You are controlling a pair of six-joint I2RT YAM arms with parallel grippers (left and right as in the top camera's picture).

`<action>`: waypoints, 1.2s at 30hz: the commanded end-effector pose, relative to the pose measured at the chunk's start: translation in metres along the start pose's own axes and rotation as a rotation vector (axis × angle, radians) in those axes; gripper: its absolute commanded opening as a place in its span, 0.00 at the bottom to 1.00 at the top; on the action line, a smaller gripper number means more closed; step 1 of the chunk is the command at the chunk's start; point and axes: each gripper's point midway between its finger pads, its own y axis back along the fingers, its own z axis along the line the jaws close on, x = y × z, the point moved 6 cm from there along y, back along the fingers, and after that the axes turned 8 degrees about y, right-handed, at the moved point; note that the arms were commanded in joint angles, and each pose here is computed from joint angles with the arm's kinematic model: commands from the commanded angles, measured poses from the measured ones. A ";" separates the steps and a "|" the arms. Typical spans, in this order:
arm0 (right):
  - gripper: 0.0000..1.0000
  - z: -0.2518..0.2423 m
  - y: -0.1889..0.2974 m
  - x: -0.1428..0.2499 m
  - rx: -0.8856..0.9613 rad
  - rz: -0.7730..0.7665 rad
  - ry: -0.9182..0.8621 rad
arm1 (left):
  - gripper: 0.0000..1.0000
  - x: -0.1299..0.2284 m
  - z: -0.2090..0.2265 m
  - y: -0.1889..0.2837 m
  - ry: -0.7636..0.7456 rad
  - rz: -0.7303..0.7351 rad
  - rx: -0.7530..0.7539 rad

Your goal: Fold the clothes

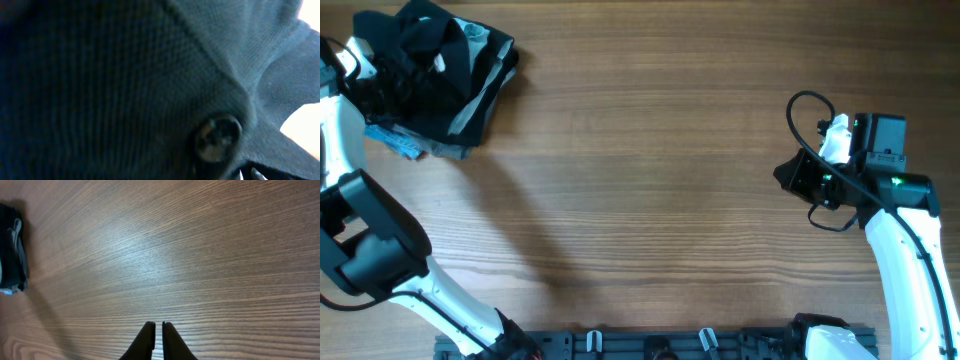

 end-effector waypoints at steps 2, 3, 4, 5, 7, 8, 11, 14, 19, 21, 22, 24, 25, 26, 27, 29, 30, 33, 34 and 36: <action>0.06 0.008 0.009 -0.003 -0.042 -0.038 0.038 | 1.00 -0.013 -0.017 0.056 -0.037 -0.087 0.031; 0.07 0.012 0.015 -0.005 -0.046 -0.069 0.066 | 1.00 -0.012 -0.031 0.077 -0.102 -0.108 0.062; 0.07 0.018 0.026 -0.008 -0.054 -0.120 0.095 | 1.00 -0.008 -0.052 0.107 -0.184 -0.148 0.085; 0.07 0.021 0.033 -0.010 -0.059 -0.149 0.109 | 1.00 -0.005 -0.063 0.122 -0.216 -0.170 0.095; 0.08 0.031 0.052 -0.012 -0.070 -0.219 0.148 | 1.00 0.011 -0.088 0.157 -0.304 -0.209 0.118; 0.08 0.039 0.067 -0.013 -0.087 -0.271 0.204 | 1.00 0.026 -0.101 0.174 -0.368 -0.210 0.131; 0.12 0.059 0.096 -0.007 -0.153 -0.363 0.339 | 0.98 0.076 -0.128 0.200 -0.582 -0.140 0.151; 0.15 0.073 0.118 0.007 -0.204 -0.433 0.416 | 0.92 0.138 -0.153 0.217 -0.778 -0.040 0.159; 0.27 0.092 0.133 0.036 -0.319 -0.436 0.618 | 1.00 0.218 -0.158 0.259 -0.857 0.106 0.190; 0.41 0.091 0.132 0.042 -0.313 -0.419 0.620 | 1.00 0.231 -0.156 0.278 -0.903 0.061 0.171; 0.53 0.091 0.132 0.042 -0.314 -0.415 0.617 | 1.00 0.234 -0.155 0.286 -0.919 0.032 0.167; 0.75 0.091 0.132 0.042 -0.316 -0.417 0.609 | 1.00 0.238 -0.155 0.300 -0.935 -0.015 0.179; 1.00 0.092 0.133 0.040 -0.317 -0.425 0.613 | 1.00 0.240 -0.156 0.306 -0.945 -0.042 0.195; 1.00 0.092 0.133 0.039 -0.317 -0.430 0.614 | 1.00 0.242 -0.156 0.310 -0.948 -0.051 0.198; 1.00 0.092 0.134 0.038 -0.319 -0.435 0.612 | 1.00 0.243 -0.155 0.312 -0.950 -0.056 0.201; 1.00 0.094 0.135 0.035 -0.342 -0.436 0.515 | 1.00 0.246 -0.154 0.319 -0.957 -0.076 0.209; 1.00 0.094 0.135 0.035 -0.353 -0.424 0.459 | 1.00 0.246 -0.154 0.320 -0.957 -0.076 0.210; 1.00 0.094 0.135 0.035 -0.390 -0.385 0.270 | 1.00 0.246 -0.154 0.319 -0.957 -0.076 0.209; 1.00 0.093 0.134 0.035 -0.399 -0.367 0.188 | 1.00 0.246 -0.154 0.319 -0.957 -0.076 0.209; 1.00 0.089 0.130 0.040 -0.371 -0.339 0.202 | 1.00 0.246 -0.154 0.319 -0.957 -0.076 0.209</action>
